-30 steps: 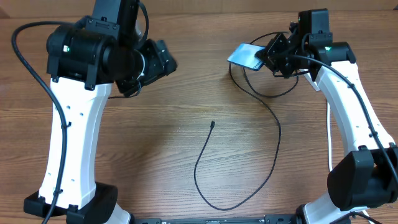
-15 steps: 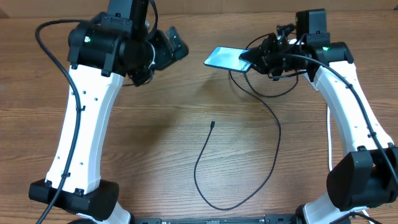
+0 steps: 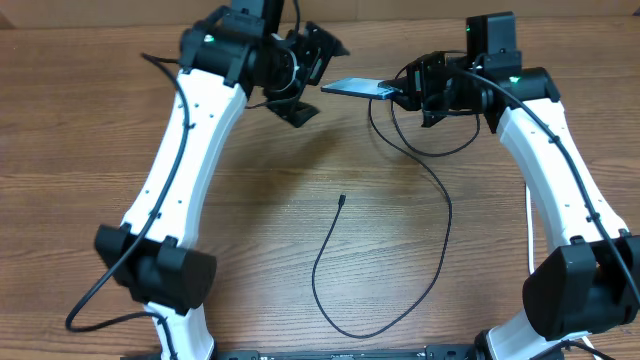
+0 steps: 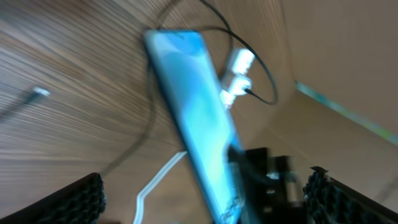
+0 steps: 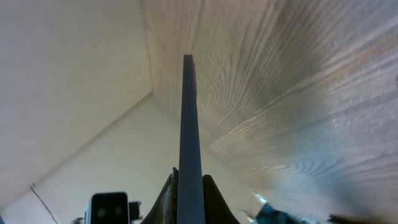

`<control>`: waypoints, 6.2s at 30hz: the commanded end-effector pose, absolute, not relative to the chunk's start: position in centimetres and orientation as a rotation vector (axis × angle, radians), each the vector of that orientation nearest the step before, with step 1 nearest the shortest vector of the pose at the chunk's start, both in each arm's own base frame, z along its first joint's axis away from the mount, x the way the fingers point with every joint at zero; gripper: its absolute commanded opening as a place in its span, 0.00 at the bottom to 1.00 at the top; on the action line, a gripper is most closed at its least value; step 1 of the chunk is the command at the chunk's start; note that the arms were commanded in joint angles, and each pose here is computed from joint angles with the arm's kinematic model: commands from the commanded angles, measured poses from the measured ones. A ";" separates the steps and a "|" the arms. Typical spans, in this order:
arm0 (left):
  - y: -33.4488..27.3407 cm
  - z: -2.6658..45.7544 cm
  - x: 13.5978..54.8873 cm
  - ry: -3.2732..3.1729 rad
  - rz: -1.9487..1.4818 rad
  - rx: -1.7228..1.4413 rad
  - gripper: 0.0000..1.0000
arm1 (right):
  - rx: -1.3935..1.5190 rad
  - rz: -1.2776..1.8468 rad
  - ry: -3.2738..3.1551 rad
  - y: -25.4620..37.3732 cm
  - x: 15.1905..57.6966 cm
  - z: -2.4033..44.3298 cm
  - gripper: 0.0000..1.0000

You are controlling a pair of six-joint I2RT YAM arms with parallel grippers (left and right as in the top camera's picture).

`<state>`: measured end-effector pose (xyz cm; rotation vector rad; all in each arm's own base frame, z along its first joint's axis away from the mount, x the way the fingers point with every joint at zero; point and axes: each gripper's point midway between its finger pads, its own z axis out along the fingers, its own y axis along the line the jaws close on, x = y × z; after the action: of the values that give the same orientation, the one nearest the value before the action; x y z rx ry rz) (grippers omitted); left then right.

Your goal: Plug charger to phone and switch on socket

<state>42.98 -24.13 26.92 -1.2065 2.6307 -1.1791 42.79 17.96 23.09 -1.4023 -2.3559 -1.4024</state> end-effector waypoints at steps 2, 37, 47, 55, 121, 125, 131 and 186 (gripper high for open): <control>-26.6 26.1 43.3 2.669 -1.360 -1.336 0.95 | -1.552 -1.448 -2.173 19.2 42.3 26.9 0.04; -24.8 25.7 44.9 2.533 -1.344 -1.656 0.67 | -1.432 -1.537 -1.987 21.4 41.2 30.1 0.04; -24.8 25.8 44.9 2.532 -1.345 -1.659 0.50 | -1.398 -1.537 -1.966 21.8 40.7 30.5 0.04; -24.8 25.8 45.0 2.525 -1.350 -1.668 0.38 | -1.382 -1.551 -1.934 23.2 40.6 31.2 0.04; -11.4 23.7 47.6 2.613 -1.043 -1.009 0.04 | -1.290 -0.977 -2.936 15.8 40.0 21.6 1.00; -10.7 23.5 47.4 2.652 -0.979 -0.761 0.04 | -1.219 -0.756 -3.042 14.8 38.5 19.3 1.00; -9.9 22.6 46.7 2.707 -0.854 -0.572 0.04 | -1.130 -0.634 -3.045 16.1 36.6 16.0 1.00; -8.9 20.7 44.5 2.834 -0.624 -0.242 0.04 | -0.408 -0.296 -3.218 23.7 31.0 5.5 0.98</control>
<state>44.35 -8.48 20.97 -0.2904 2.8325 -0.6213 30.98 23.96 5.72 -0.3964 -3.2154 -0.3183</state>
